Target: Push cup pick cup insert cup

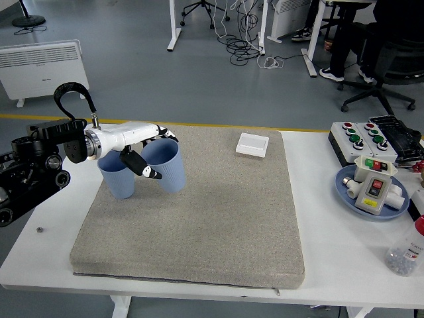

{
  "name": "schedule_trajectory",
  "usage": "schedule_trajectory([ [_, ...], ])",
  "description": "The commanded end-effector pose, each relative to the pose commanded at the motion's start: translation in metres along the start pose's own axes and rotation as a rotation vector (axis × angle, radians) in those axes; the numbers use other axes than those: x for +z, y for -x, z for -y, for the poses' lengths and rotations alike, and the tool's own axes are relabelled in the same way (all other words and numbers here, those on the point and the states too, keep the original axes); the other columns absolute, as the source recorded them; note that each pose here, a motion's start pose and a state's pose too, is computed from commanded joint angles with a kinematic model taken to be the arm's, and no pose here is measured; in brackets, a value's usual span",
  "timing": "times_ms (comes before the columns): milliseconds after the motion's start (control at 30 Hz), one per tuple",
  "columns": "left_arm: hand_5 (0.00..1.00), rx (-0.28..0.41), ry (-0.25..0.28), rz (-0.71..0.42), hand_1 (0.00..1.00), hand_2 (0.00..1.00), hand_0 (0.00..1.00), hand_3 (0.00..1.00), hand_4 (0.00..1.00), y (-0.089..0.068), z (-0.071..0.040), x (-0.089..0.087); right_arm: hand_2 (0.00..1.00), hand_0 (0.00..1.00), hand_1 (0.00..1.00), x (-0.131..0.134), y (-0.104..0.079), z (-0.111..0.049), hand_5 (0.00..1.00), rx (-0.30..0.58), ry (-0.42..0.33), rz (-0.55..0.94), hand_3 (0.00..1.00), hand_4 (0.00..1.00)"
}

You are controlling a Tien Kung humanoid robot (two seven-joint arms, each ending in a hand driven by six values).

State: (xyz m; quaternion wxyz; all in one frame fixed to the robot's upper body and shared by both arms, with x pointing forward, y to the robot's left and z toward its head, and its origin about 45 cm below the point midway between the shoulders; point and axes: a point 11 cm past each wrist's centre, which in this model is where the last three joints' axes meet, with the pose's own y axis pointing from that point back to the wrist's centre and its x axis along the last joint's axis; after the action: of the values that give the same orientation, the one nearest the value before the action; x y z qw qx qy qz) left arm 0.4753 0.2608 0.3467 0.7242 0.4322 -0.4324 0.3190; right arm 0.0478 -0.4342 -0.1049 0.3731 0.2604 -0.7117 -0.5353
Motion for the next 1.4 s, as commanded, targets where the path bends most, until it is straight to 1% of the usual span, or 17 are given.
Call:
schedule_trajectory([
  [67, 0.108, 0.026, -0.018, 0.000, 0.543, 0.528, 0.495, 0.530, 0.660, -0.015, -0.005, -0.003, 0.586, 0.750, 0.613, -0.001, 0.000, 0.000, 0.584, 0.000, -0.003, 0.000, 0.585, 0.117],
  [100, 0.108, 0.034, -0.024, 0.000, 0.543, 0.528, 0.495, 0.530, 0.660, -0.019, -0.006, -0.004, 0.586, 0.750, 0.613, -0.002, -0.001, 0.000, 0.584, 0.000, -0.004, 0.000, 0.585, 0.117],
  [200, 0.108, 0.074, -0.066, -0.004, 0.543, 0.528, 0.495, 0.530, 0.660, -0.041, -0.014, -0.013, 0.586, 0.750, 0.613, -0.003, 0.000, 0.000, 0.584, 0.000, -0.007, 0.005, 0.585, 0.117],
  [233, 0.087, 0.080, -0.070, -0.006, 0.545, 0.526, 0.501, 0.521, 0.640, -0.044, -0.016, -0.014, 0.586, 0.750, 0.611, -0.003, 0.000, 0.000, 0.581, 0.000, -0.008, 0.005, 0.585, 0.117],
  [267, 0.087, 0.085, -0.074, -0.007, 0.545, 0.526, 0.501, 0.521, 0.640, -0.046, -0.017, -0.015, 0.586, 0.750, 0.611, -0.004, 0.000, -0.001, 0.581, 0.000, -0.009, 0.006, 0.585, 0.117],
  [333, 0.087, 0.109, -0.092, -0.010, 0.545, 0.526, 0.501, 0.521, 0.640, -0.057, -0.023, -0.020, 0.586, 0.750, 0.611, -0.005, 0.000, -0.001, 0.581, -0.001, -0.011, 0.008, 0.585, 0.117],
  [467, 0.091, 0.114, -0.124, 0.000, 0.545, 0.523, 0.511, 0.517, 0.634, -0.064, -0.029, -0.025, 0.584, 0.750, 0.611, -0.006, 0.000, -0.001, 0.583, -0.001, -0.013, 0.007, 0.585, 0.117],
  [533, 0.091, 0.107, -0.151, 0.017, 0.545, 0.523, 0.511, 0.517, 0.634, -0.065, -0.031, -0.028, 0.584, 0.750, 0.611, -0.006, 0.000, -0.001, 0.583, -0.001, -0.014, 0.008, 0.585, 0.117],
  [600, 0.091, 0.104, -0.165, 0.025, 0.545, 0.523, 0.511, 0.517, 0.634, -0.066, -0.033, -0.030, 0.584, 0.750, 0.611, -0.007, 0.000, -0.001, 0.583, -0.001, -0.014, 0.008, 0.585, 0.117],
  [767, 0.082, 0.102, -0.173, 0.032, 0.551, 0.527, 0.520, 0.519, 0.632, -0.066, -0.035, -0.031, 0.584, 0.750, 0.610, -0.007, 0.001, -0.001, 0.582, -0.001, -0.014, 0.008, 0.585, 0.117],
  [833, 0.072, 0.078, -0.198, 0.051, 0.552, 0.527, 0.520, 0.513, 0.618, -0.061, -0.037, -0.036, 0.584, 0.750, 0.611, -0.007, 0.001, -0.001, 0.582, -0.002, -0.015, 0.009, 0.585, 0.117],
  [933, 0.072, 0.073, -0.204, 0.055, 0.552, 0.527, 0.520, 0.513, 0.618, -0.060, -0.037, -0.037, 0.584, 0.750, 0.611, -0.007, 0.001, -0.001, 0.582, -0.002, -0.015, 0.009, 0.585, 0.117],
  [1000, 0.072, 0.062, -0.220, 0.059, 0.552, 0.527, 0.520, 0.513, 0.618, -0.057, -0.037, -0.040, 0.584, 0.750, 0.611, -0.007, 0.001, -0.001, 0.582, -0.002, -0.015, 0.010, 0.585, 0.117],
  [1033, 0.064, 0.038, -0.244, 0.064, 0.556, 0.528, 0.525, 0.508, 0.612, -0.051, -0.036, -0.045, 0.584, 0.750, 0.610, -0.008, 0.001, -0.001, 0.579, -0.002, -0.016, 0.010, 0.585, 0.117],
  [1100, 0.064, 0.022, -0.260, 0.068, 0.556, 0.528, 0.525, 0.508, 0.612, -0.047, -0.037, -0.049, 0.584, 0.750, 0.610, -0.008, 0.001, -0.001, 0.579, -0.002, -0.016, 0.010, 0.585, 0.117],
  [1300, 0.045, 0.011, -0.273, 0.070, 0.559, 0.530, 0.527, 0.510, 0.601, -0.044, -0.037, -0.053, 0.583, 0.750, 0.610, -0.007, 0.001, -0.001, 0.578, -0.003, -0.016, 0.012, 0.585, 0.117],
  [1400, 0.045, -0.001, -0.298, 0.070, 0.559, 0.530, 0.527, 0.510, 0.601, -0.040, -0.037, -0.061, 0.583, 0.750, 0.610, -0.008, 0.001, -0.001, 0.578, -0.002, -0.016, 0.011, 0.585, 0.117],
])
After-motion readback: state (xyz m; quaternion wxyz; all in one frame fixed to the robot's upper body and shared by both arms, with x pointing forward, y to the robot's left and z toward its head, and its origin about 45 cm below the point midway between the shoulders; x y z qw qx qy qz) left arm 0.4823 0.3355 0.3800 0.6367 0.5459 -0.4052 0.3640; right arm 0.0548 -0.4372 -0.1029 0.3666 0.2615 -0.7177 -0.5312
